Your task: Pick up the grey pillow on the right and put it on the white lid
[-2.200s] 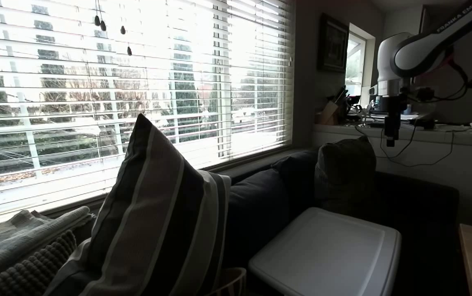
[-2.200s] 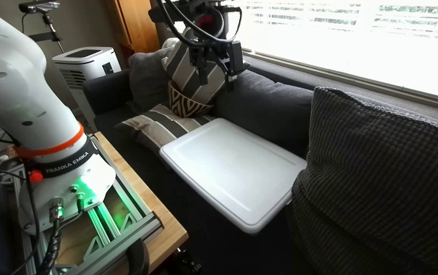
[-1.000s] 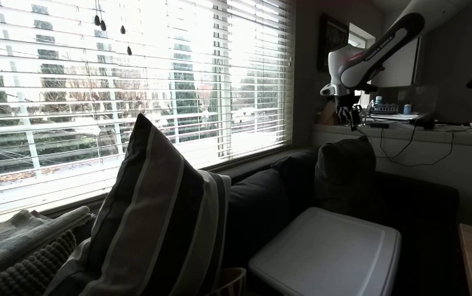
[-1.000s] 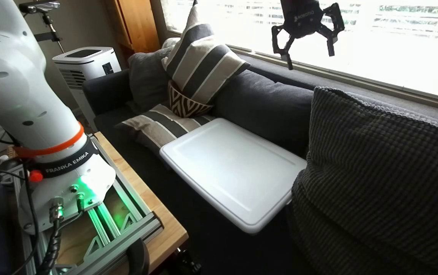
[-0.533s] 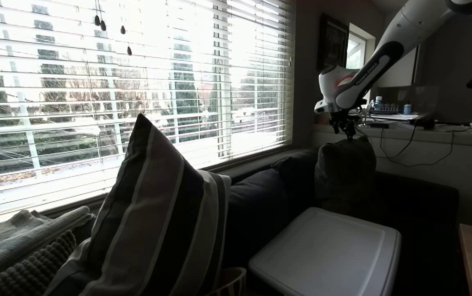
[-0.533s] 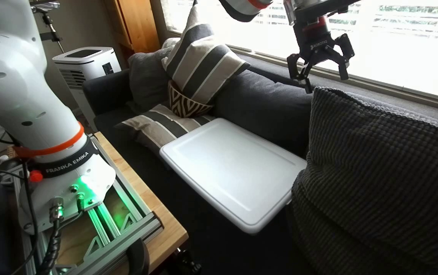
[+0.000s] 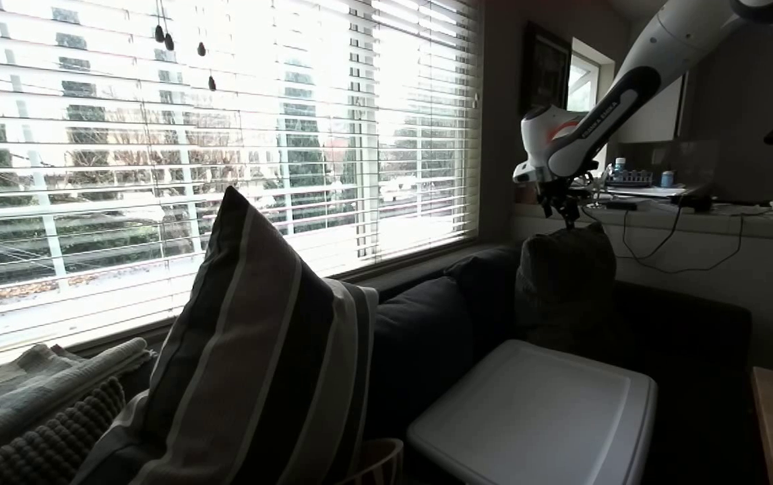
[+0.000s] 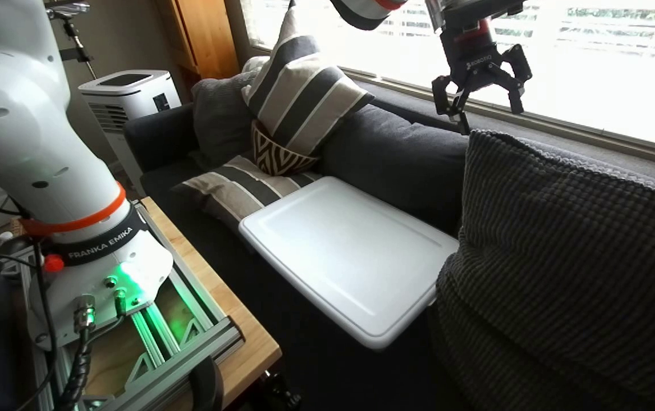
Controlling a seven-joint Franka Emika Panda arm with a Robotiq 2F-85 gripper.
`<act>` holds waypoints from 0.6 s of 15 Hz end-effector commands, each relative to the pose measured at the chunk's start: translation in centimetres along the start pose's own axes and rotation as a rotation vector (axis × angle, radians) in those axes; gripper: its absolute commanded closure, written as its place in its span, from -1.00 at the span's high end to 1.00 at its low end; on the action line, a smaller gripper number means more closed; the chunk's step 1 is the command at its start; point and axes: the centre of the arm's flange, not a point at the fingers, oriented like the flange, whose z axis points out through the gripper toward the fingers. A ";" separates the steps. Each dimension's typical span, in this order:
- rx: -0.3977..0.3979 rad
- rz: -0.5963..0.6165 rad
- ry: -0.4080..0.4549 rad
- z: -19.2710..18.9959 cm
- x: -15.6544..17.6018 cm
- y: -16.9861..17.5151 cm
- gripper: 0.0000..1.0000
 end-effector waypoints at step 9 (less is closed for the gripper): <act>-0.061 -0.287 0.135 2.8 5.9 3.1 1.00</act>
